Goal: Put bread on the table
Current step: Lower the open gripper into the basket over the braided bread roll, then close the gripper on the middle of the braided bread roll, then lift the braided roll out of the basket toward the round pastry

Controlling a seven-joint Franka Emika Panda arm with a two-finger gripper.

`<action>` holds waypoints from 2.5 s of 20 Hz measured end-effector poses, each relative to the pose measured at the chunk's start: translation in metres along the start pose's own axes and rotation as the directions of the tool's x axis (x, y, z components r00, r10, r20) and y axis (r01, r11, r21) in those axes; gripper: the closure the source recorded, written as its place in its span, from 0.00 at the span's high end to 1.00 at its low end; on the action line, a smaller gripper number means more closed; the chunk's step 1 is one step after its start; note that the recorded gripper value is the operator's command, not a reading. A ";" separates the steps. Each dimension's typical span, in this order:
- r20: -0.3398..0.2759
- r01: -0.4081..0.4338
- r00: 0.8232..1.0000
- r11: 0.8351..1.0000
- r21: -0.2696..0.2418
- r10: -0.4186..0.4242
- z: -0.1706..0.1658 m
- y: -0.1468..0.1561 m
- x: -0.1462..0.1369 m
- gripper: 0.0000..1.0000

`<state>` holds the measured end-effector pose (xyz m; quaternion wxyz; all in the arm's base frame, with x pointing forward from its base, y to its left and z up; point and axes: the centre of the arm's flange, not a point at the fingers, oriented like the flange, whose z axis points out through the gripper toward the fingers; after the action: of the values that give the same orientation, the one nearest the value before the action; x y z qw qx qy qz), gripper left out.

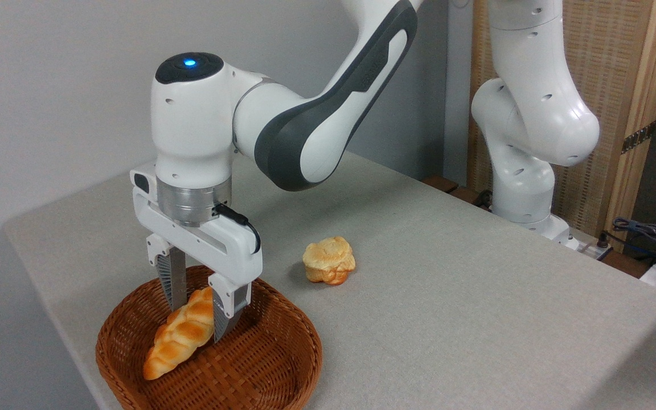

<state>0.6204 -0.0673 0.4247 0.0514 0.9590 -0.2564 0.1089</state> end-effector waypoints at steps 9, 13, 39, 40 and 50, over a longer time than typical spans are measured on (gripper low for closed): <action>-0.001 -0.002 1.000 1.000 0.001 0.002 0.000 0.000 0.001 0.44; -0.002 -0.003 1.000 1.000 0.001 0.003 0.000 0.000 0.002 0.45; 0.025 -0.040 0.999 0.995 -0.091 0.042 -0.138 0.036 -0.029 0.51; 0.048 -0.043 0.998 0.993 -0.108 0.049 -0.141 0.041 -0.033 0.52; 0.186 -0.076 0.976 0.976 -0.203 0.115 -0.120 0.078 -0.050 0.55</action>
<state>0.5173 -0.0919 0.5329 0.1141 0.9419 -0.3157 -0.0095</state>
